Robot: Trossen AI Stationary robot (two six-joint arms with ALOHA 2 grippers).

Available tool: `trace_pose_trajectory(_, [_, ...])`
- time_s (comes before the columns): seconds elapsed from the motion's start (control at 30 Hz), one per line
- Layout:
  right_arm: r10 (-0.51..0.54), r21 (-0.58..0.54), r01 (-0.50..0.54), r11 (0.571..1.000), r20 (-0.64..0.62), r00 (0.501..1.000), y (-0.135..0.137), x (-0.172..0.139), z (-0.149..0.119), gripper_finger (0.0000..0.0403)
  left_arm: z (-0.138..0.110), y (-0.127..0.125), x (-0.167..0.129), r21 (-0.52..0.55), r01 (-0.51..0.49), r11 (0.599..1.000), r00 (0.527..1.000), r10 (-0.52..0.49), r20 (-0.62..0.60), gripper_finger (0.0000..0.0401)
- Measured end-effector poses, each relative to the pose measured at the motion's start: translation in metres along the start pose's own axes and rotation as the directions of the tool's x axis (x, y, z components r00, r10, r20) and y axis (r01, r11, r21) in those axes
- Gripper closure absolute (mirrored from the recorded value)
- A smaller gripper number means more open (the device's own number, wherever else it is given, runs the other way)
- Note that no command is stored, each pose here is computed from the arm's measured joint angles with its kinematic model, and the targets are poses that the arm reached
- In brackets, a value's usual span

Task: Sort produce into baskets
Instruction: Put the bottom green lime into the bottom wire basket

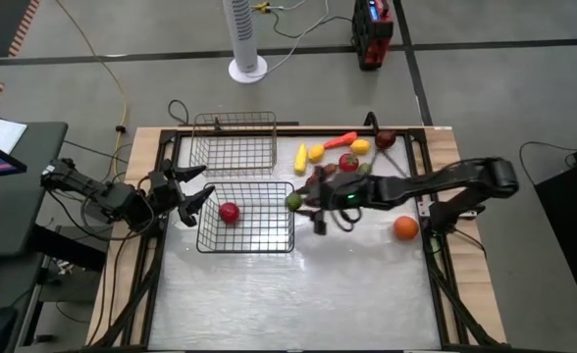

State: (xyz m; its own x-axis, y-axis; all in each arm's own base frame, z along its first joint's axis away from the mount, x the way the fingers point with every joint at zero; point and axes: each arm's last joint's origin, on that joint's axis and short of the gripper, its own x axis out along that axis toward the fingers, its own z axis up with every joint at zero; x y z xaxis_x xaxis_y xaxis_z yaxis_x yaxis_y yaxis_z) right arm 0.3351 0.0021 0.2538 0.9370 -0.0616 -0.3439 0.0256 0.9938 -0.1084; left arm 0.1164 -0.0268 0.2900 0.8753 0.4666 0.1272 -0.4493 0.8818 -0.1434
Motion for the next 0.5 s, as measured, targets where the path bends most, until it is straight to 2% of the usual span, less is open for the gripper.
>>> trace_pose_trajectory(0.13, [0.077, 0.001, -0.077, 0.997, -0.054, 0.996, 0.004, 0.037, -0.001, 0.0147, 0.000, 0.000, 0.000, 0.000, 0.001, 1.000, 1.000, -0.001, -0.001, 0.0097])
trace_pose_trajectory(0.3, [0.201, 0.039, -0.197, 0.980, -0.191, 0.961, -0.001, 0.062, 0.010, 0.0126, 0.000, -0.001, 0.000, -0.013, 0.043, 0.999, 0.999, -0.043, -0.001, 0.0097])
trace_pose_trajectory(0.4, [0.212, 0.044, -0.208, 0.977, -0.254, 0.944, -0.005, 0.066, 0.017, 0.0106, 0.000, -0.002, 0.000, -0.014, 0.058, 0.998, 0.998, -0.058, -0.001, 0.0097])
trace_pose_trajectory(0.5, [0.152, 0.009, -0.157, 0.988, -0.308, 0.939, -0.008, 0.059, 0.025, 0.0090, -0.001, -0.002, 0.000, -0.013, 0.077, 0.997, 0.997, -0.077, -0.009, 0.0097])
